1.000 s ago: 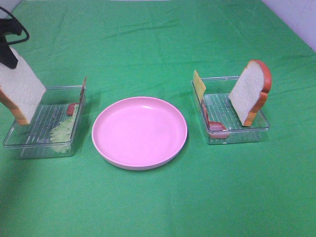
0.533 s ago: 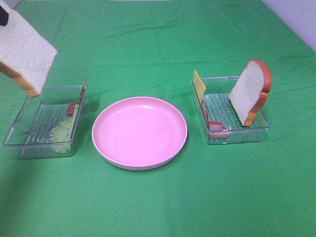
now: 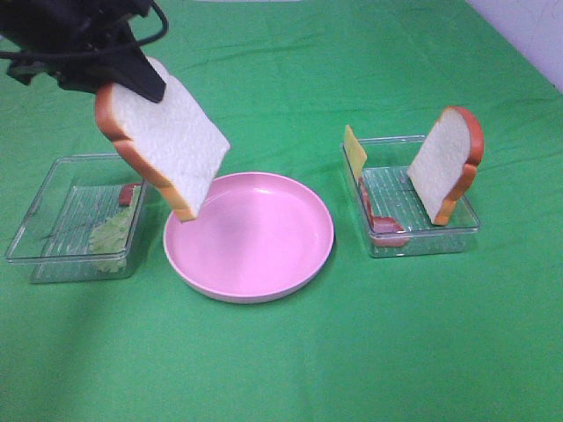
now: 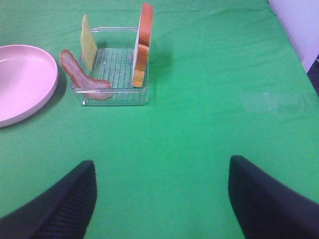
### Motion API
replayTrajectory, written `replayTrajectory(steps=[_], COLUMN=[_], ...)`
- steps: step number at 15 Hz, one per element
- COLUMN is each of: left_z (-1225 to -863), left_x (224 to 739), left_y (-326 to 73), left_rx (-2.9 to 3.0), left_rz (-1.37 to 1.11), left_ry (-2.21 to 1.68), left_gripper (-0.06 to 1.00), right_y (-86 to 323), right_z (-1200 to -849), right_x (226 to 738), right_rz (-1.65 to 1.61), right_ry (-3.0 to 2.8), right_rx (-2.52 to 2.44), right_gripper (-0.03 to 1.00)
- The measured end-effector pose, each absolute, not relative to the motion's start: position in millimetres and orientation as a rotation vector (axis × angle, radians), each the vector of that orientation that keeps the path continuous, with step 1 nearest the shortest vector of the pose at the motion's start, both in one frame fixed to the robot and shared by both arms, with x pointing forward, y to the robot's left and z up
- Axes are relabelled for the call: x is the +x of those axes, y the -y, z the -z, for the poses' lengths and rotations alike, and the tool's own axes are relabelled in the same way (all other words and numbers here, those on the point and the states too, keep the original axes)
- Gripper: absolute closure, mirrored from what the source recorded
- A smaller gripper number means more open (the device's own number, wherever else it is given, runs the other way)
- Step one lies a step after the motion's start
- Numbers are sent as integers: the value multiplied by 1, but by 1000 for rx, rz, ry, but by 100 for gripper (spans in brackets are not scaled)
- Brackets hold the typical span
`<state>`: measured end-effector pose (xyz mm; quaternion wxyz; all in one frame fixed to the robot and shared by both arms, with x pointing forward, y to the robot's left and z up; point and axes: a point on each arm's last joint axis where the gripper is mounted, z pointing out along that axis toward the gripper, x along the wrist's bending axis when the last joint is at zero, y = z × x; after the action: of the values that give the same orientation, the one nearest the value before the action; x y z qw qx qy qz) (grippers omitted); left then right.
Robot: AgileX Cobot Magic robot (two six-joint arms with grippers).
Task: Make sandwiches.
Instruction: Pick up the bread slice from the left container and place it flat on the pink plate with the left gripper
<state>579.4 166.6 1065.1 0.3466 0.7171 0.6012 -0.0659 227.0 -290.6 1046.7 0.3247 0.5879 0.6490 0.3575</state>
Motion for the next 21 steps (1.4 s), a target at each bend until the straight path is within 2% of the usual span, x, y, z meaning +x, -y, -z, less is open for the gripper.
replayTrajectory(steps=[6,9,12,19,20,21], left_z=[-979,-950,-938,-937,-937,-936], left_x=[604,605,604,603,603,602], left_y=[-108,-91,-77,-72,-73,-74], left_rx=[1824,1844,1826,1830,1846,1876], left_rz=[292,309,287,278,270,266], left_ry=[-1658,-1683,-1689,-1680,-1672,-1664], left_gripper=[73,73,73,72,64,49], right_y=[291,291,291,291,291,291], right_z=[-1047,-1047,-1047,-1047,-1047,-1047], right_x=[227,227,227,227,227,227], right_rz=[-937,-937,-937,-937,-937,-937], right_ry=[-1702,-1702,-1702,-1702,-1702,-1702], right_rx=[1541,1541,1541,1541,1541,1541], right_gripper=[27,27,27,27,27,27])
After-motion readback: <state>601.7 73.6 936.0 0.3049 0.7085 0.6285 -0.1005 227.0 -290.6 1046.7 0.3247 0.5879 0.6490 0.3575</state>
